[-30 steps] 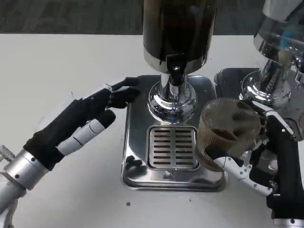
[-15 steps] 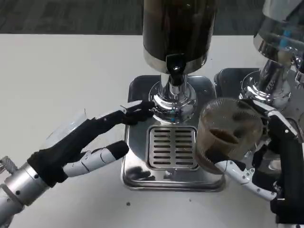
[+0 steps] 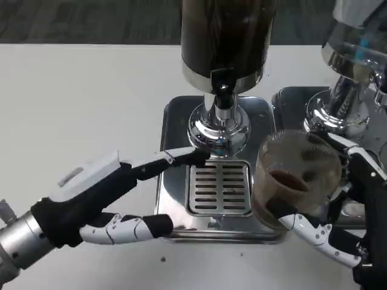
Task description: Grasp the cup under the faucet to collect the drink, then remove the cup.
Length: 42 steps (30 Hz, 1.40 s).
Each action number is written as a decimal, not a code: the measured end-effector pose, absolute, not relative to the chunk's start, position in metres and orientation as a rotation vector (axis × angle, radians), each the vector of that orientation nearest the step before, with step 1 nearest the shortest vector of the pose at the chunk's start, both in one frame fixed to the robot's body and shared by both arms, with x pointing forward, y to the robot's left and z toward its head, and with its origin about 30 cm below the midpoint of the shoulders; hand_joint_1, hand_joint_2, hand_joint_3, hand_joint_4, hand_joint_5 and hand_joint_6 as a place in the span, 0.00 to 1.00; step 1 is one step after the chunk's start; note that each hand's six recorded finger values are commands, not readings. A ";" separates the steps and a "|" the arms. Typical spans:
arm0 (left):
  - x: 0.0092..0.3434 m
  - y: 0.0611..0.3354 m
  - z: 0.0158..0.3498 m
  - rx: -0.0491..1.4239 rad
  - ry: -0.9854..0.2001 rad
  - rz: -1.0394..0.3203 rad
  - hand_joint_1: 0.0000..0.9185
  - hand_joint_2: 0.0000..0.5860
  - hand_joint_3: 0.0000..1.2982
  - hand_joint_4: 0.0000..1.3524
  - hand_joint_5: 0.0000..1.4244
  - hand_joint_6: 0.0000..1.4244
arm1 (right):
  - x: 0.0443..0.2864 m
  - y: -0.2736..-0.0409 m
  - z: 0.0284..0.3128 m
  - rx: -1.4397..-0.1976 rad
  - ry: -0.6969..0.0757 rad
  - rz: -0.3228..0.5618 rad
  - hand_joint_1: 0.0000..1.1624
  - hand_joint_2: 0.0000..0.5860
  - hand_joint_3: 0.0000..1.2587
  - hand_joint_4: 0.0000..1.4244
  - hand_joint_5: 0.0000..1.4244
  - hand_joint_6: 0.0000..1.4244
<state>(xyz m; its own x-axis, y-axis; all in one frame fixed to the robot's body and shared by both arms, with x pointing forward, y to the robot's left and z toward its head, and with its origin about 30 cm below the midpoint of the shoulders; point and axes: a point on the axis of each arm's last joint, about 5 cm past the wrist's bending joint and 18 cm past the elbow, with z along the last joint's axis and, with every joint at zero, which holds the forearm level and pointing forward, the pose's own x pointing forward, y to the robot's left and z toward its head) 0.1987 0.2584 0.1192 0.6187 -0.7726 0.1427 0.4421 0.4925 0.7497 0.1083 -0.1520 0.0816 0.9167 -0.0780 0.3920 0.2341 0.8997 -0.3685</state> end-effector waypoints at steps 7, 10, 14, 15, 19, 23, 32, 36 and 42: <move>0.192 0.261 0.130 0.811 -0.569 -0.812 0.00 0.25 0.13 0.12 0.12 0.14 | 0.100 -0.155 0.086 -0.425 -0.377 -0.162 0.72 0.32 0.54 0.56 0.68 0.87; 0.189 0.265 0.135 0.834 -0.571 -0.822 0.00 0.25 0.13 0.12 0.12 0.14 | 0.096 -0.156 0.087 -0.428 -0.371 -0.161 0.72 0.32 0.54 0.56 0.68 0.87; 0.185 0.268 0.138 0.841 -0.576 -0.826 0.00 0.25 0.13 0.11 0.11 0.14 | 0.093 -0.155 0.088 -0.427 -0.369 -0.161 0.72 0.32 0.54 0.56 0.68 0.87; 0.185 0.269 0.139 0.842 -0.579 -0.826 0.00 0.25 0.13 0.11 0.11 0.14 | 0.092 -0.155 0.089 -0.426 -0.370 -0.163 0.72 0.32 0.54 0.56 0.68 0.87; 0.180 0.269 0.142 0.843 -0.594 -0.834 0.00 0.25 0.13 0.11 0.11 0.14 | 0.090 -0.154 0.090 -0.422 -0.366 -0.164 0.72 0.32 0.54 0.56 0.68 0.87; 0.177 0.271 0.143 0.848 -0.589 -0.840 0.00 0.25 0.13 0.11 0.11 0.14 | 0.087 -0.154 0.091 -0.422 -0.363 -0.166 0.72 0.32 0.54 0.57 0.68 0.87; 0.175 0.273 0.145 0.840 -0.598 -0.838 0.00 0.25 0.13 0.11 0.11 0.14 | 0.082 -0.154 0.093 -0.422 -0.363 -0.170 0.73 0.31 0.55 0.57 0.68 0.87; 0.173 0.273 0.146 0.836 -0.599 -0.837 0.00 0.25 0.13 0.12 0.11 0.14 | 0.081 -0.155 0.093 -0.426 -0.358 -0.171 0.73 0.31 0.55 0.58 0.69 0.87; 0.173 0.273 0.147 0.828 -0.608 -0.831 0.00 0.25 0.13 0.12 0.11 0.14 | 0.081 -0.156 0.093 -0.428 -0.360 -0.168 0.73 0.30 0.55 0.58 0.69 0.87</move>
